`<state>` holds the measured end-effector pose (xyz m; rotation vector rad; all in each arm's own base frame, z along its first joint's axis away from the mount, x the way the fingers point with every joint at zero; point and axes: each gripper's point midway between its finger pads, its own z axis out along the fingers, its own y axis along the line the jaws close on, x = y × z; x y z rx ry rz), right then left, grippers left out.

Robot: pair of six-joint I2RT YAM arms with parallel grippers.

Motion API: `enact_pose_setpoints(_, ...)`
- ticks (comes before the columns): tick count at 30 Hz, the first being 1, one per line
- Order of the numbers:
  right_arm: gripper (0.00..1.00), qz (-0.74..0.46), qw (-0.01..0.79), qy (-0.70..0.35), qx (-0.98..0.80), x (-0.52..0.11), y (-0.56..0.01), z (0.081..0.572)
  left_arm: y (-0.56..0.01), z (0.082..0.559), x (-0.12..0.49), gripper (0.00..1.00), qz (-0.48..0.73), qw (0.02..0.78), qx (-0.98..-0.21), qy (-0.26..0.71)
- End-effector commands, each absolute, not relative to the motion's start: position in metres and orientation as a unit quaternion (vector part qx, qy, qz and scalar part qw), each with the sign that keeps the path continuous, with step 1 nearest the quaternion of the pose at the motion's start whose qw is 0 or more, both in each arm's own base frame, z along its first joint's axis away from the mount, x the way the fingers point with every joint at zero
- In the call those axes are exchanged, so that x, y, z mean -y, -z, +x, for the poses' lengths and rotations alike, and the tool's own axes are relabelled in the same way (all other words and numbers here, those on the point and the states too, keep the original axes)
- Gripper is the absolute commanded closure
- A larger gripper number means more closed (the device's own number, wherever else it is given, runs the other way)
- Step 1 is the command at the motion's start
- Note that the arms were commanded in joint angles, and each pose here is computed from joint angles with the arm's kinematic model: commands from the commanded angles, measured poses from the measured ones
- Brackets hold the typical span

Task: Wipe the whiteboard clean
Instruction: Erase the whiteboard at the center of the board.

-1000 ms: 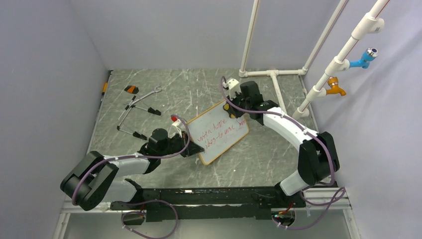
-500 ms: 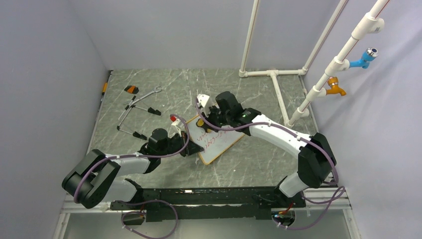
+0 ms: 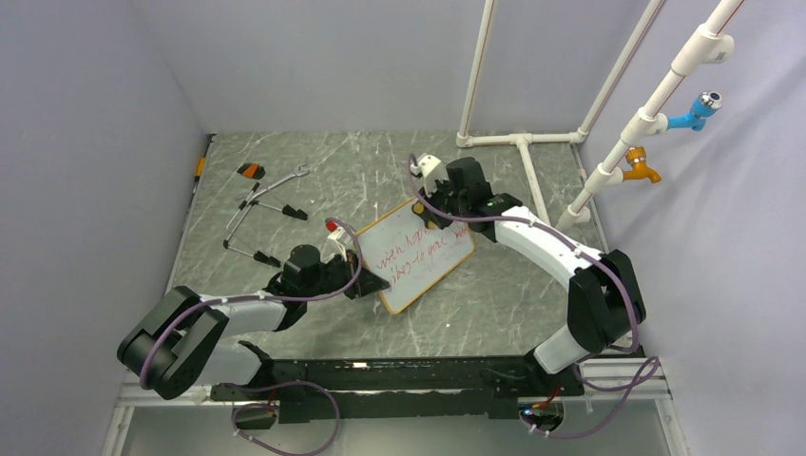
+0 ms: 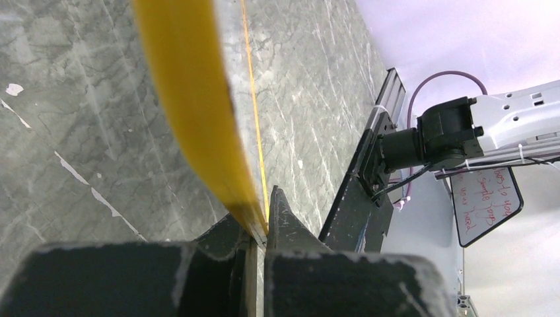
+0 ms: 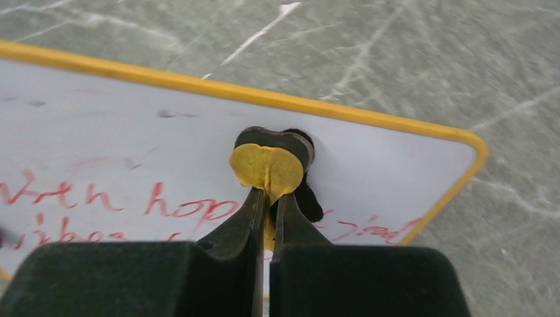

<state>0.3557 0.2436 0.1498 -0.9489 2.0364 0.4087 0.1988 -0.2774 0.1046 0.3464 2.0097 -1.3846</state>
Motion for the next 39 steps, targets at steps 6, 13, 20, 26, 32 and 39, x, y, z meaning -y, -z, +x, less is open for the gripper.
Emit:
enact_pose_setpoints(6, 1.00, -0.594, 0.314, -0.269, -0.690, -0.330, -0.131, 0.242, -0.151, 0.183, 0.291, 1.00, 0.229, 0.384, -0.690, 0.569)
enact_pose_setpoints(13, 1.00, -0.481, 0.383, -0.147, -0.775, -0.290, -0.130, 0.317, -0.151, 0.185, 0.289, 1.00, 0.231, 0.389, -0.693, 0.562)
enact_pose_setpoints(20, 1.00, -0.396, 0.413, -0.095, -0.814, -0.238, -0.136, 0.359, -0.152, 0.185, 0.292, 1.00, 0.232, 0.385, -0.689, 0.569)
enact_pose_setpoints(26, 1.00, -0.493, 0.362, -0.199, -0.766, -0.290, -0.130, 0.304, -0.153, 0.186, 0.292, 1.00, 0.229, 0.386, -0.687, 0.572)
enact_pose_setpoints(32, 1.00, -0.566, 0.333, -0.247, -0.713, -0.332, -0.133, 0.253, -0.150, 0.186, 0.291, 1.00, 0.225, 0.385, -0.692, 0.568)
enact_pose_setpoints(39, 1.00, -0.447, 0.403, -0.124, -0.789, -0.279, -0.134, 0.332, -0.150, 0.186, 0.292, 1.00, 0.228, 0.384, -0.692, 0.567)
